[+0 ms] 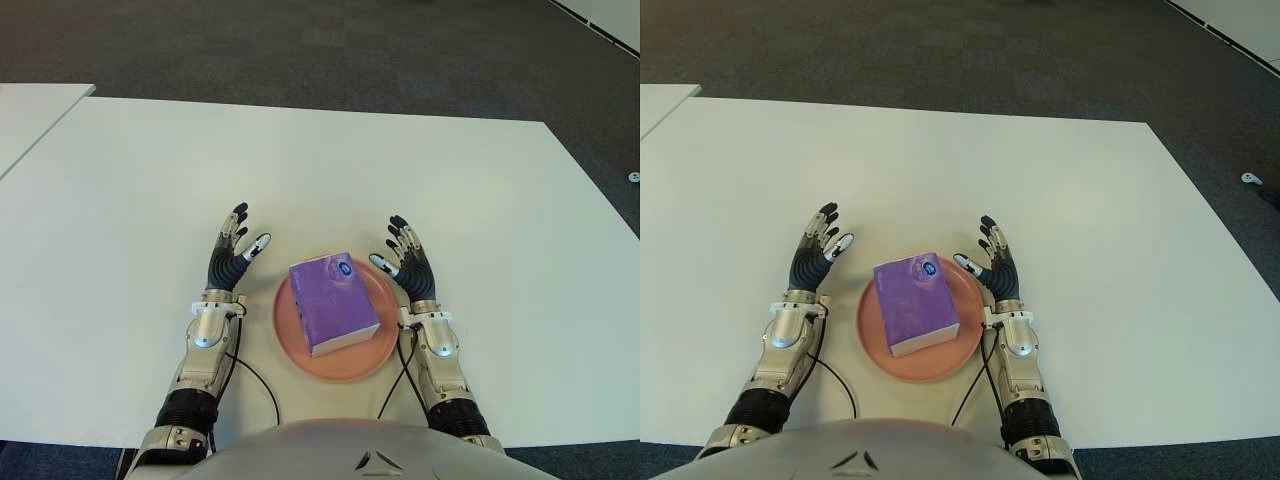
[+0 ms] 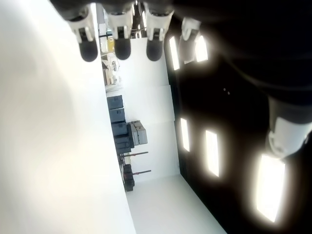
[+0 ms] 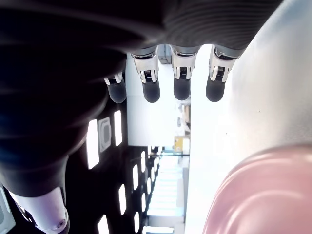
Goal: Put the tissue paper into the plate.
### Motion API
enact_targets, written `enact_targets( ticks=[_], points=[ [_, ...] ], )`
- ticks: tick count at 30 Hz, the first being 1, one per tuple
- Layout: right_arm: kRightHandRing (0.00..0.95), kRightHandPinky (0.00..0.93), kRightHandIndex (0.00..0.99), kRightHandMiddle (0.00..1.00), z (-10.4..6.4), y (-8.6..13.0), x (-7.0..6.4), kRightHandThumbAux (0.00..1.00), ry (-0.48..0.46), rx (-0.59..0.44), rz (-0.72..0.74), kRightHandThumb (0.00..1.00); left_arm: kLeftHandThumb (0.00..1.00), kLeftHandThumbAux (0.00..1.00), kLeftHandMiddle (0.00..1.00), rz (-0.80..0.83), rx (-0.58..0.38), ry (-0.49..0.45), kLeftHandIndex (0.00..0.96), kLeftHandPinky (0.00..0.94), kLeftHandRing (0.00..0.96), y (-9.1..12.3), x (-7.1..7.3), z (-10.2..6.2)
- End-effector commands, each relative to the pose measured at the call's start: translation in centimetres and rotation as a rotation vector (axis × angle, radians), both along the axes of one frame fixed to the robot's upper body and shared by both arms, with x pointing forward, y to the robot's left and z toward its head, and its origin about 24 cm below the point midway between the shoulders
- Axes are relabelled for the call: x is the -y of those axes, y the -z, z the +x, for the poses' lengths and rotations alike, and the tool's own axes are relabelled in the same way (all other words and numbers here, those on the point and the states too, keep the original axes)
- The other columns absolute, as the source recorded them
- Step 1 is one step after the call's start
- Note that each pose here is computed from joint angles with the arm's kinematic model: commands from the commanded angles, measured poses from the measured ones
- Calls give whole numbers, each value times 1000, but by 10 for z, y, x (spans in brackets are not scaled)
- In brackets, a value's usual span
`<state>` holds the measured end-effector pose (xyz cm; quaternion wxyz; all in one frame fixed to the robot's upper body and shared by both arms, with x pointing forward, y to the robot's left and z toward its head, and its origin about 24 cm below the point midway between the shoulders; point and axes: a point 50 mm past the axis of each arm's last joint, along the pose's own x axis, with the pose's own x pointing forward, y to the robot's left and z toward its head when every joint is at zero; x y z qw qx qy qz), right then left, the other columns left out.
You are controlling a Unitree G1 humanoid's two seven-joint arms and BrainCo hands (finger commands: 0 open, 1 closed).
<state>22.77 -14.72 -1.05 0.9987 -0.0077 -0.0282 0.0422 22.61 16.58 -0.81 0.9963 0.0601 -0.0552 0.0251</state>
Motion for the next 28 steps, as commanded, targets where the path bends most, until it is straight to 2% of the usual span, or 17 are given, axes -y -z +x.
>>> enact_targets(
  ticks=[1, 28],
  points=[
    [0, 0, 0, 0, -42, 50, 3, 696, 19, -284, 5, 74, 0, 468, 0, -10, -61, -35, 0, 0, 0, 11, 1, -10],
    [0, 0, 0, 0, -41, 52, 6, 696, 19, -289, 5, 74, 0, 456, 0, -19, -95, -78, 0, 0, 0, 17, 6, -16]
  ],
)
